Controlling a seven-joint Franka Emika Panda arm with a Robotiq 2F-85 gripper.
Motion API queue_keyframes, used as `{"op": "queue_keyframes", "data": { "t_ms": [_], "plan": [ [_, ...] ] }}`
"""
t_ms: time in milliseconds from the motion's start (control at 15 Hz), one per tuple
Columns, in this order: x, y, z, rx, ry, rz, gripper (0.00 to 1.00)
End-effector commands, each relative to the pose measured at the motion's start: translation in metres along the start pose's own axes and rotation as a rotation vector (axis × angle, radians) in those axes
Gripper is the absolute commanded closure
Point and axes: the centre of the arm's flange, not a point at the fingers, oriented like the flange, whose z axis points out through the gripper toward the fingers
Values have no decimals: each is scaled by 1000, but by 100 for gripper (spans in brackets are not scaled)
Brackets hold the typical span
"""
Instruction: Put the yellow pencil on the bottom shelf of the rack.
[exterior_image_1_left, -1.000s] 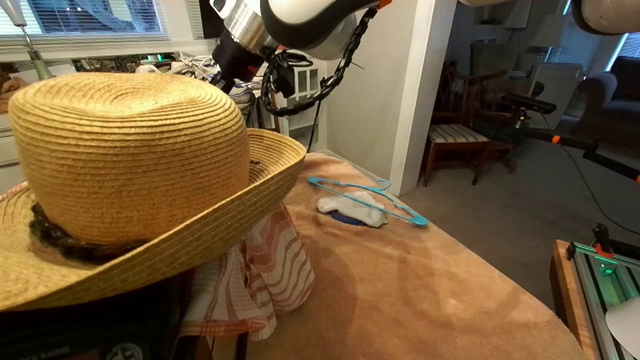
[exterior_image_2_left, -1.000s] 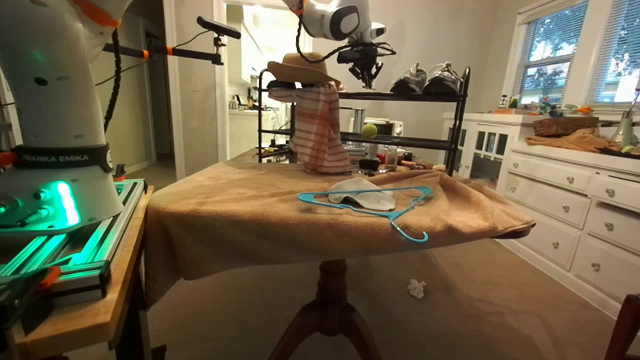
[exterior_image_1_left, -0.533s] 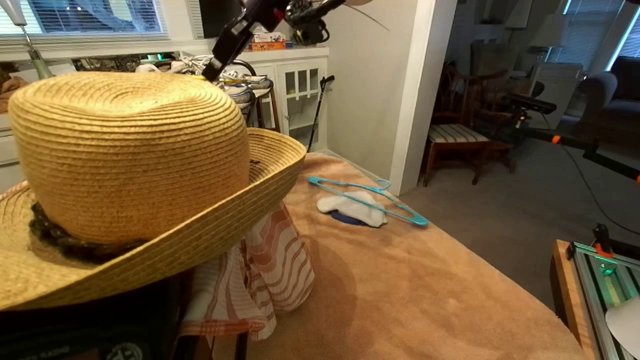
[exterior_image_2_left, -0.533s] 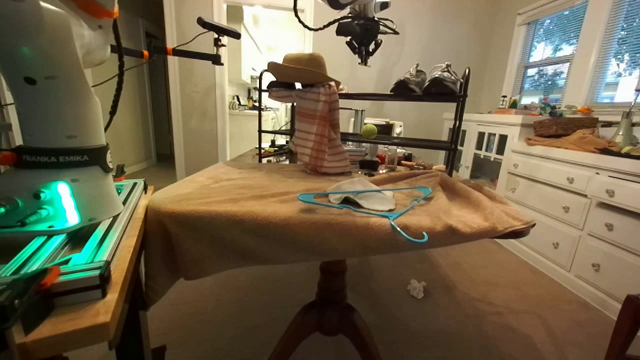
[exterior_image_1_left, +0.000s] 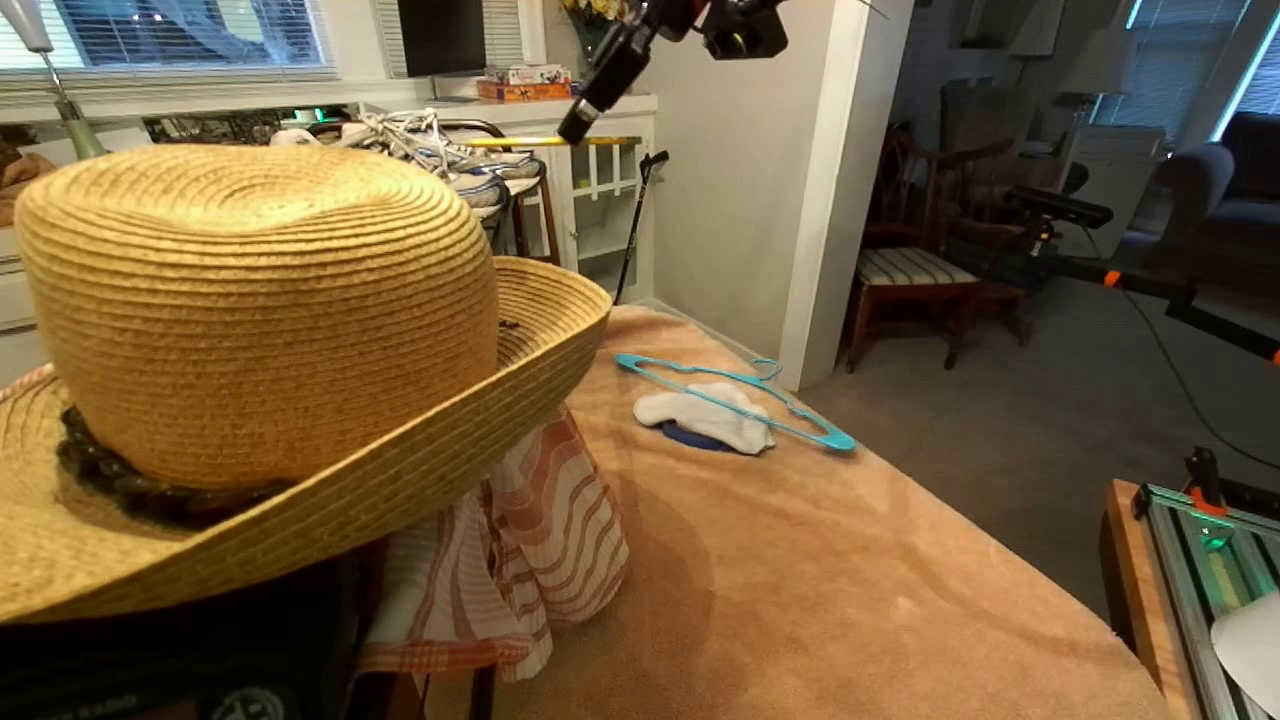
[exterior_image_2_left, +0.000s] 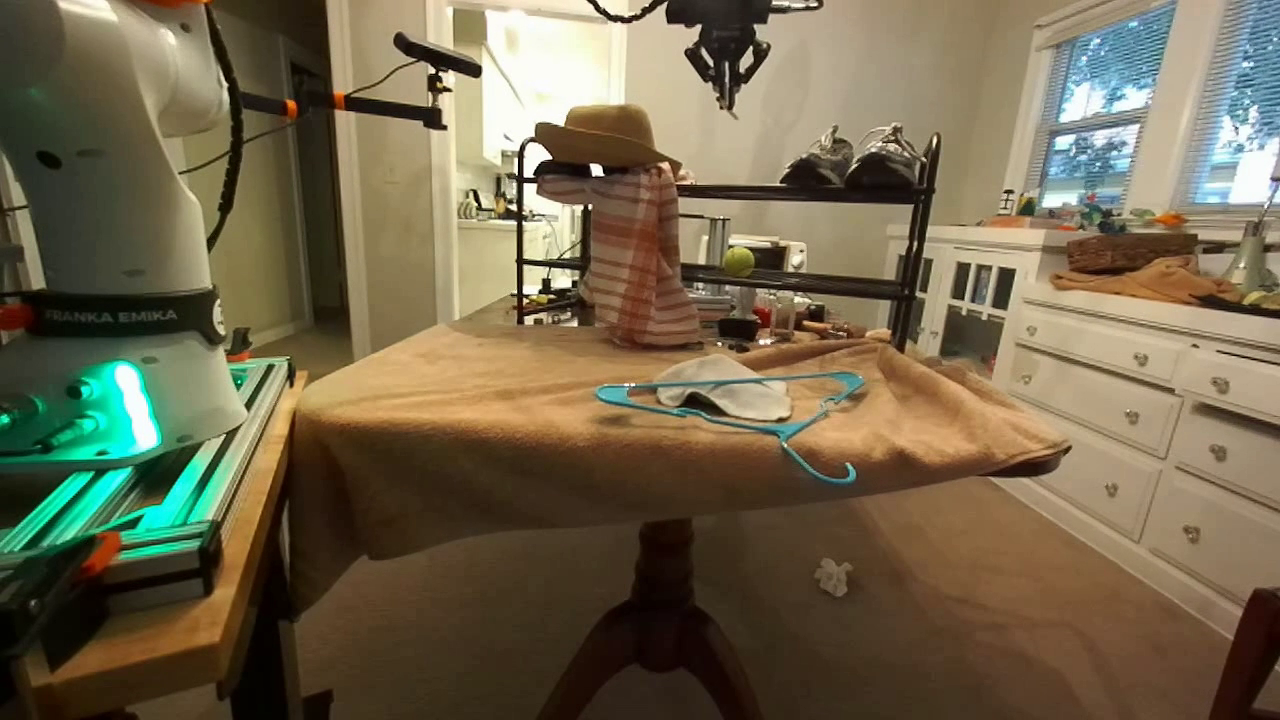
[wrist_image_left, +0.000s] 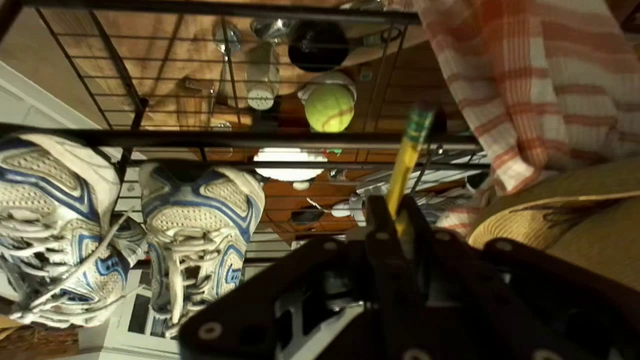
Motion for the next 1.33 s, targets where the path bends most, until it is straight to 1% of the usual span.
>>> {"op": "queue_keyframes", "data": {
  "t_ms": [0,133,333,467,667,867,933,1267],
  "plan": [
    [-57,-23,-16,5,-100,-70,98],
    [-77,-22,-17,17,-142,-77,98],
    [-105,-22,-9,40,-198,-100,98],
    [-118,-24,6,34,-235,-107,98],
    [-123,-32,39,18,-282,-131,98],
    [-117,-42,78,-47,-304,-159,98],
    [-114,-44,90,-83,-306,-165,98],
    [-92,-50,147,-235,-277,-139,98]
  ]
}}
